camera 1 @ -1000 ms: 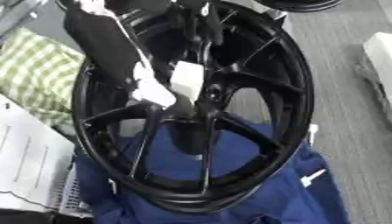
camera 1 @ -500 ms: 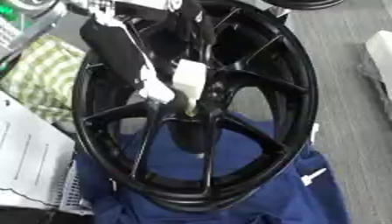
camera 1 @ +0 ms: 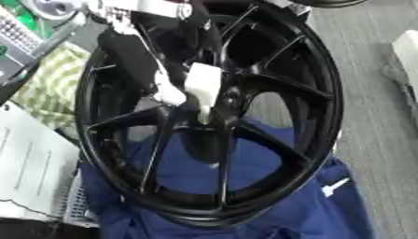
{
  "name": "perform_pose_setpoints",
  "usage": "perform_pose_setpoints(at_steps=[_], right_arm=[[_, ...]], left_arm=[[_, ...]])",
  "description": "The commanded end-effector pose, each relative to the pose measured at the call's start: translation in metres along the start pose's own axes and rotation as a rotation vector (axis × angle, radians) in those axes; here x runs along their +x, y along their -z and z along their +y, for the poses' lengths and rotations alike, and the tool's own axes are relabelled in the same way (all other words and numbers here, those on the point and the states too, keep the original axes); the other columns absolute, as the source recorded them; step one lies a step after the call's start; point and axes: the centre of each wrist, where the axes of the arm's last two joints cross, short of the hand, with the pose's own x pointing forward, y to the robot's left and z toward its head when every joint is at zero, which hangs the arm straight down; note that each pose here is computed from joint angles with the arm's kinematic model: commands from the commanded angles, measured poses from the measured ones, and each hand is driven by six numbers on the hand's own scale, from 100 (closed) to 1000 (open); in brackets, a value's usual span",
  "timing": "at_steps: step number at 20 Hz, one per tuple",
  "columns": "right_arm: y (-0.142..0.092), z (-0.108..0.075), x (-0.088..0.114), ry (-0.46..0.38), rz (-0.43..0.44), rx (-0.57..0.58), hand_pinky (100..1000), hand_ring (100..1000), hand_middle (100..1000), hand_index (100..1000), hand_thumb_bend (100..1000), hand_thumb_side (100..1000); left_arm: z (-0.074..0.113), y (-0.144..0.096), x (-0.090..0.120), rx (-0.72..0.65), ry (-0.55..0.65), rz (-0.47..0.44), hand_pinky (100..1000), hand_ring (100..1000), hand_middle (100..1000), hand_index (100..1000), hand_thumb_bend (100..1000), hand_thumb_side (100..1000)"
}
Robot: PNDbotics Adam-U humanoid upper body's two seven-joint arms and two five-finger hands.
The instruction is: Pull the pin out of the wheel hub.
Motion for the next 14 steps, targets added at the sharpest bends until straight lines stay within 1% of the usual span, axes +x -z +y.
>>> perform_pose_setpoints(at_steps=[1,10,14], right_arm=[[0.003,-0.002,0.005,-0.022,-0.012,0.003,1000,799,547,732,100,611],[0.004,-0.001,0.004,-0.017,-0.013,0.013,1000,804,551,737,100,612],[0.004,-0.001,0.004,-0.016,-0.012,0.012,1000,805,552,737,100,607]], left_arm=[[0.005,-0.003,-0.003,0.01,0.016,0.015,826,788,764,844,487,379],[0.002,0.005,-0.009,-0.013,0.009,0.025,822,780,755,841,494,384],[0.001,0.009,-0.012,-0.02,0.003,0.031,812,757,719,825,482,385]])
